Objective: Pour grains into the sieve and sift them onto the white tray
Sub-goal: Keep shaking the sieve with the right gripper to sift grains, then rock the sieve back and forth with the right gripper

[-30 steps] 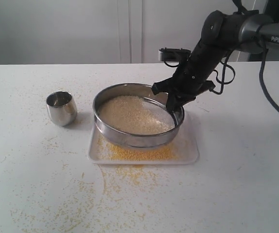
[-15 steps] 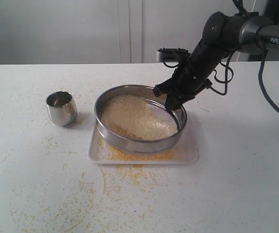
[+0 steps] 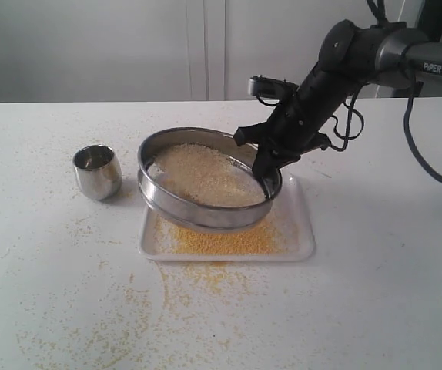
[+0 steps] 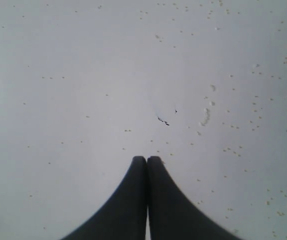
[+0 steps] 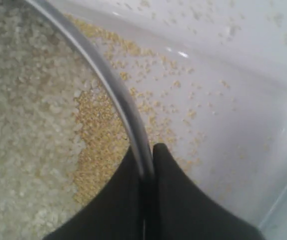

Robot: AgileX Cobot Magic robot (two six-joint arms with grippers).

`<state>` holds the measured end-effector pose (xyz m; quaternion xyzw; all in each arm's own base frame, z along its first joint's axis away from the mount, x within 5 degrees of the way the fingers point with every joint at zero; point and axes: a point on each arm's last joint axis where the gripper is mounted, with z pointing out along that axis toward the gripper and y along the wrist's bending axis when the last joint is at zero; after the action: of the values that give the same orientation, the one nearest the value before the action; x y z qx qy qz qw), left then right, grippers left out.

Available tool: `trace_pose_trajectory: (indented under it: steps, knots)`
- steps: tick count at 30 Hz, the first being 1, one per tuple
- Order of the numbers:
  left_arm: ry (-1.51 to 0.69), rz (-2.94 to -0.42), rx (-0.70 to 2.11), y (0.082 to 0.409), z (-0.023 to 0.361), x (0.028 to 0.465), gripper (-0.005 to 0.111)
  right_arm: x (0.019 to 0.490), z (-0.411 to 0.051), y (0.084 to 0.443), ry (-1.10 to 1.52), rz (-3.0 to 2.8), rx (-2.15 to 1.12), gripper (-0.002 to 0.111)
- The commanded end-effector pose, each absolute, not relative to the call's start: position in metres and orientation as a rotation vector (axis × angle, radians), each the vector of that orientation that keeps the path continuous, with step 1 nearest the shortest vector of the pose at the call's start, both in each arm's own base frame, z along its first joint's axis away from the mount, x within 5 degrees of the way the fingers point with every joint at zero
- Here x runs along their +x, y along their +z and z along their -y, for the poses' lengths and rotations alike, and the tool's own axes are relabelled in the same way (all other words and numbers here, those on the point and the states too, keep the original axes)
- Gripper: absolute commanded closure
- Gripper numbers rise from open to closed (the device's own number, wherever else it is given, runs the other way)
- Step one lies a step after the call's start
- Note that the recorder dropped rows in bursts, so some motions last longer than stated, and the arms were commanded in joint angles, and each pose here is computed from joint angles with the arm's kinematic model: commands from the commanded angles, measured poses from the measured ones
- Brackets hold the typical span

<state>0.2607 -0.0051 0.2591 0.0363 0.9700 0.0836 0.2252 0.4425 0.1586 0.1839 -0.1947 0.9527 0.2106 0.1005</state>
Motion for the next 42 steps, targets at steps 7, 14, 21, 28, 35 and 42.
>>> trace_pose_trajectory:
  steps: [7,14,21,28,35,42]
  knots:
    - [0.237,-2.676,0.092,0.261,0.004,0.258,0.107,0.435,-0.156,0.189,0.511,-2.738,-0.987,0.108]
    - [0.236,-2.674,0.092,0.261,0.004,0.258,0.107,0.442,-0.162,0.193,0.644,-2.754,-0.66,0.108]
    - [0.236,-2.674,0.092,0.261,0.004,0.258,0.107,0.446,-0.159,0.198,0.613,-2.743,-0.574,0.108]
    - [0.236,-2.674,0.092,0.261,0.004,0.258,0.107,0.445,-0.158,0.204,0.594,-2.725,-0.533,0.108]
    - [0.237,-2.676,0.091,0.261,0.004,0.258,0.107,0.444,-0.152,0.208,0.583,-2.755,-0.461,0.108]
    - [0.237,-2.676,0.091,0.261,0.004,0.258,0.107,0.444,-0.153,0.207,0.575,-2.769,-0.371,0.108]
